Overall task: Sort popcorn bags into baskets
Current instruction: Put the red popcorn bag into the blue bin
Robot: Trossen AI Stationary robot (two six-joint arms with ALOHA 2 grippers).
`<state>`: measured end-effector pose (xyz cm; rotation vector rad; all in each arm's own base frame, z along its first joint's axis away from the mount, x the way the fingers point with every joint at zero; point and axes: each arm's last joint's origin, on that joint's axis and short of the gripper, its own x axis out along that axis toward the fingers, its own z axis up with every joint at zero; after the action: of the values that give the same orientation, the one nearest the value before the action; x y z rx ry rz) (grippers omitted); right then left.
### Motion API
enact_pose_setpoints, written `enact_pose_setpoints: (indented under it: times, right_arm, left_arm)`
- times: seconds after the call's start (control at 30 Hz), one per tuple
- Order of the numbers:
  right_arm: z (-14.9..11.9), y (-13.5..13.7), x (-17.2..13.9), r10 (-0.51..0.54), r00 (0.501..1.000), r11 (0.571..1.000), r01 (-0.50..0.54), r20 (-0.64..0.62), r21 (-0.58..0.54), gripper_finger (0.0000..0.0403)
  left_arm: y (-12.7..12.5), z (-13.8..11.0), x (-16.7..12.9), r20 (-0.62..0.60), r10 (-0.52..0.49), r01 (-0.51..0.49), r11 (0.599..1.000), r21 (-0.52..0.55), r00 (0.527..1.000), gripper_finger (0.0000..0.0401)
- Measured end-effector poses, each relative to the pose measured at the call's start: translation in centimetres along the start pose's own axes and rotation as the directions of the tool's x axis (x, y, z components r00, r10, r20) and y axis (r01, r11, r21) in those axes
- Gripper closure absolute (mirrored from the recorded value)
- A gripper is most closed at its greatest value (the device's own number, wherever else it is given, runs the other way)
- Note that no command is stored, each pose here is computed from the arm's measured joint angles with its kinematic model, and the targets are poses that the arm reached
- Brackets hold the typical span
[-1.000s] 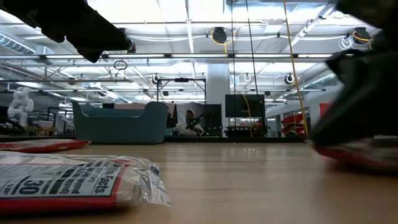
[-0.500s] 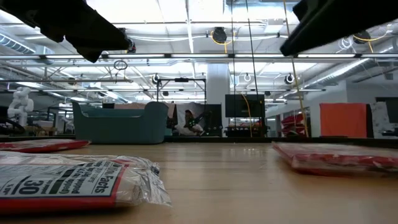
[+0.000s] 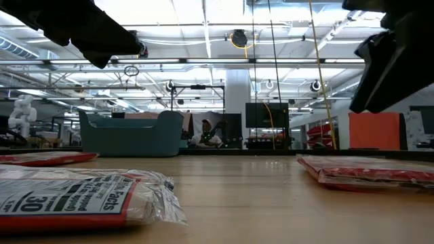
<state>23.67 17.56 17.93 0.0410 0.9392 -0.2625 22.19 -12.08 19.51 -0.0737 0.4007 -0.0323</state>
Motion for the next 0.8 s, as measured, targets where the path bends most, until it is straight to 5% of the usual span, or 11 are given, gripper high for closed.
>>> enact_pose_setpoints:
  times: [0.23,0.37,0.6,0.8]
  right_arm:
    - [-0.1,-2.9,1.2,-0.151,0.98,0.986,0.158,-0.126,0.049,0.0223]
    - [-0.1,-4.7,3.0,-0.041,0.982,0.993,0.062,-0.186,0.104,0.0223]
    - [0.1,-7.9,6.7,0.195,0.981,0.965,-0.192,0.001,0.178,0.0213]
    - [-0.1,-9.8,8.1,0.235,0.97,0.952,-0.242,0.061,0.188,0.0172]
  left_arm:
    - [0.0,0.0,0.0,0.001,0.0,0.0,1.0,-0.001,1.0,0.0311]
    - [0.0,0.0,0.0,0.003,-0.001,0.001,1.0,-0.001,1.0,0.0311]
    - [0.0,0.0,0.0,0.003,-0.001,0.001,1.0,0.001,1.0,0.0311]
    - [0.0,0.0,0.0,-0.004,0.001,-0.001,1.0,0.004,1.0,0.0311]
